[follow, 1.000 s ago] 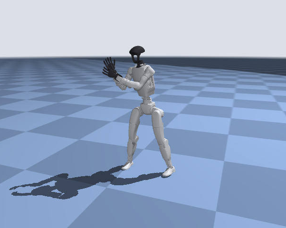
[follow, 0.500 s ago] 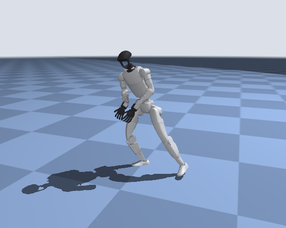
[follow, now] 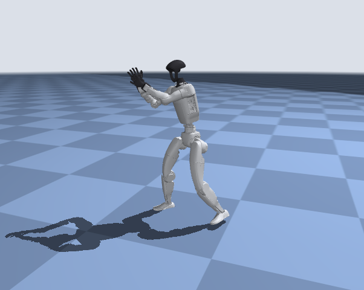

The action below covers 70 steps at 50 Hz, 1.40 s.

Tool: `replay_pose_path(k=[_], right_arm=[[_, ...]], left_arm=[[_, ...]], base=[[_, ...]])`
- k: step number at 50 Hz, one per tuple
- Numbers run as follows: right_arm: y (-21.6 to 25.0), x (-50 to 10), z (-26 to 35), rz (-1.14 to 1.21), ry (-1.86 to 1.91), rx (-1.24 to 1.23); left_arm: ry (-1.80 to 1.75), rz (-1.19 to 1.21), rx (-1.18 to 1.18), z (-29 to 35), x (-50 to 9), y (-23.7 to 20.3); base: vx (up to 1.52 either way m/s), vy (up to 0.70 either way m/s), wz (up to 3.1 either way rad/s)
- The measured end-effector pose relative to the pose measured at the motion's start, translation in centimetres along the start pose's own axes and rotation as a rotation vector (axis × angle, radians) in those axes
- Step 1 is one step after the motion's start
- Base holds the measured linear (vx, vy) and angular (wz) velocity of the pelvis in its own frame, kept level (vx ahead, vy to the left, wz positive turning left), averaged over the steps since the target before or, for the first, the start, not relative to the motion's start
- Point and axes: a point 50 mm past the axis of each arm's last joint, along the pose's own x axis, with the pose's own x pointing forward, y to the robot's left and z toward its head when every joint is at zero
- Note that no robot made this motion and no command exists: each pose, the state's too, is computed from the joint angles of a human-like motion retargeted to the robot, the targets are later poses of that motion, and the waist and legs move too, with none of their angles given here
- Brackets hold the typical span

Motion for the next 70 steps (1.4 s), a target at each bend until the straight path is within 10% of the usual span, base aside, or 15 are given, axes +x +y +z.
replay_pose_path(k=[13,38,45,52,62,70], right_arm=[[1.6,-15.5,-2.6,-0.091,0.539,0.07],[-7.9,-1.8,10.0,-0.214,-0.786,-0.855],[-7.7,-3.3,5.0,-0.352,-0.299,-0.3],[-3.5,-13.2,-3.3,-0.608,0.545,0.523],[6.0,-28.1,-10.4,-0.438,1.419,0.62],[10.2,-23.8,-10.1,-0.516,1.352,0.709]], left_arm=[[0.463,0.177,-0.406,-13.4,-12.7,-0.8],[-0.659,-0.177,0.603,12.6,-3.9,0.2],[-0.475,-0.316,0.586,10.9,-1.6,-0.6],[0.209,-0.357,0.526,-5.4,-4.4,1.6],[0.961,-0.424,0.647,-20.3,-19.0,6.8],[0.979,-0.121,0.707,-20.0,-18.6,9.9]], base=[[0.08,-0.27,-0.82],[0.12,-0.13,-0.58],[-0.14,0.16,-0.36],[-0.29,0.22,0.57],[-0.33,0.11,0.7],[-0.24,0.23,1.35]])
